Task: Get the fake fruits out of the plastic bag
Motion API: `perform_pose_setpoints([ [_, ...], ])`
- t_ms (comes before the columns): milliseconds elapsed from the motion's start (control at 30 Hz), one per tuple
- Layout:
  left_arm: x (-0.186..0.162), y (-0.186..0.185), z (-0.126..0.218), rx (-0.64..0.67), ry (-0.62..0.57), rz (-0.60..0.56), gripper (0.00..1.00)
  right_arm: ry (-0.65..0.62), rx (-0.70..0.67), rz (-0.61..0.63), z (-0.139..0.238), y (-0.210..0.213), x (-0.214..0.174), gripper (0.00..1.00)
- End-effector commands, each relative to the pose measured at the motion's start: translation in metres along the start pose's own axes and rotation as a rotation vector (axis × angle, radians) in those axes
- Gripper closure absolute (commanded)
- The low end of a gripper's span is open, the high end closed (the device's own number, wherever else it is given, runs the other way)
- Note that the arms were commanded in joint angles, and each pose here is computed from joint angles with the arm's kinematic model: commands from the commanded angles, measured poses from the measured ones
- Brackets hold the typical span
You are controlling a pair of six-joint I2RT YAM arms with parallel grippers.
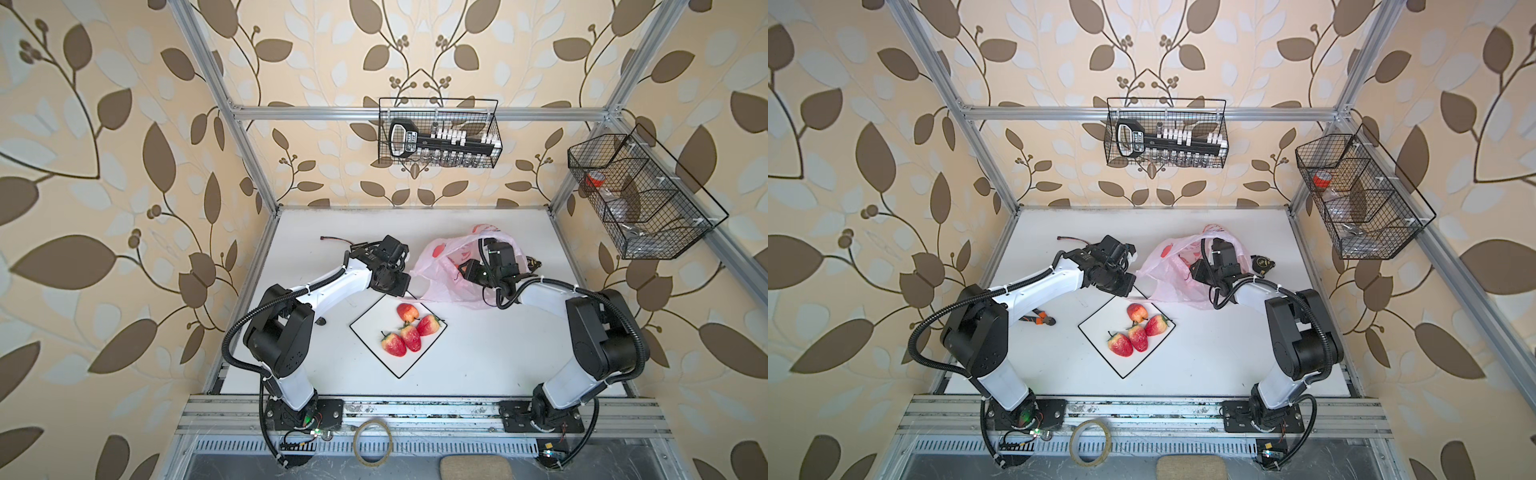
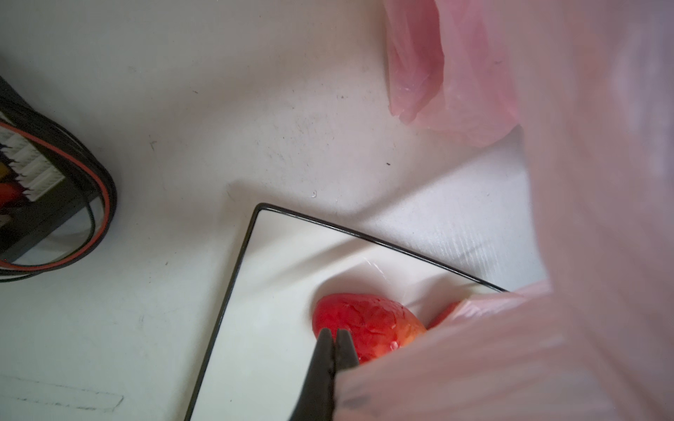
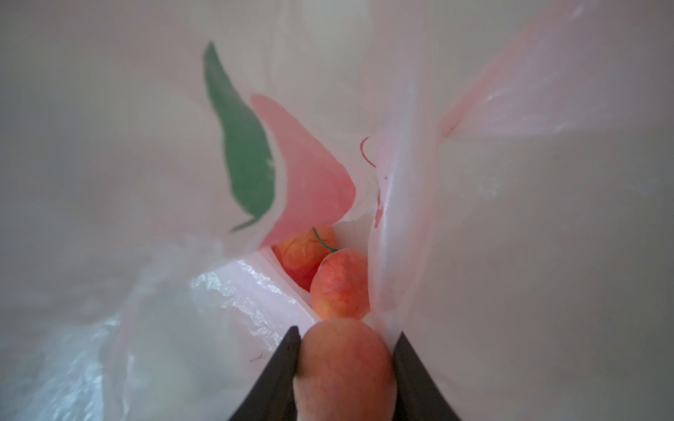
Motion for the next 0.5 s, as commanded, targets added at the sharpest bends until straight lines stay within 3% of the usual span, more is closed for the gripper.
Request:
perform_pose_setpoints([
  [0,-0.003,-0.001,0.0,-0.015,0.021,0.005,1.0,0.019,-0.084,0.028,-0.007,-0.015,-0.005,0.58],
  [167,-0.007,0.0,-0.001,-0.013,0.036,-0.005,1.0,-0.01,-0.106,0.039,-0.004,-0.014,0.005,0.48],
  [467,-0.008,-0.002,-0.002,-0.023,0.04,-0.01,1.0,-0.039,-0.116,0.057,-0.004,-0.007,0.016,0.44],
])
Point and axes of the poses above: each gripper's point midway between its finger pads, its own z axis back along the fingers, its own y axis along the line the jaws close on, x = y × z, the point moved 3 cm from there along z, back along the fingers, and after that the axes turned 5 degrees about -z, right-handed, at the moved point
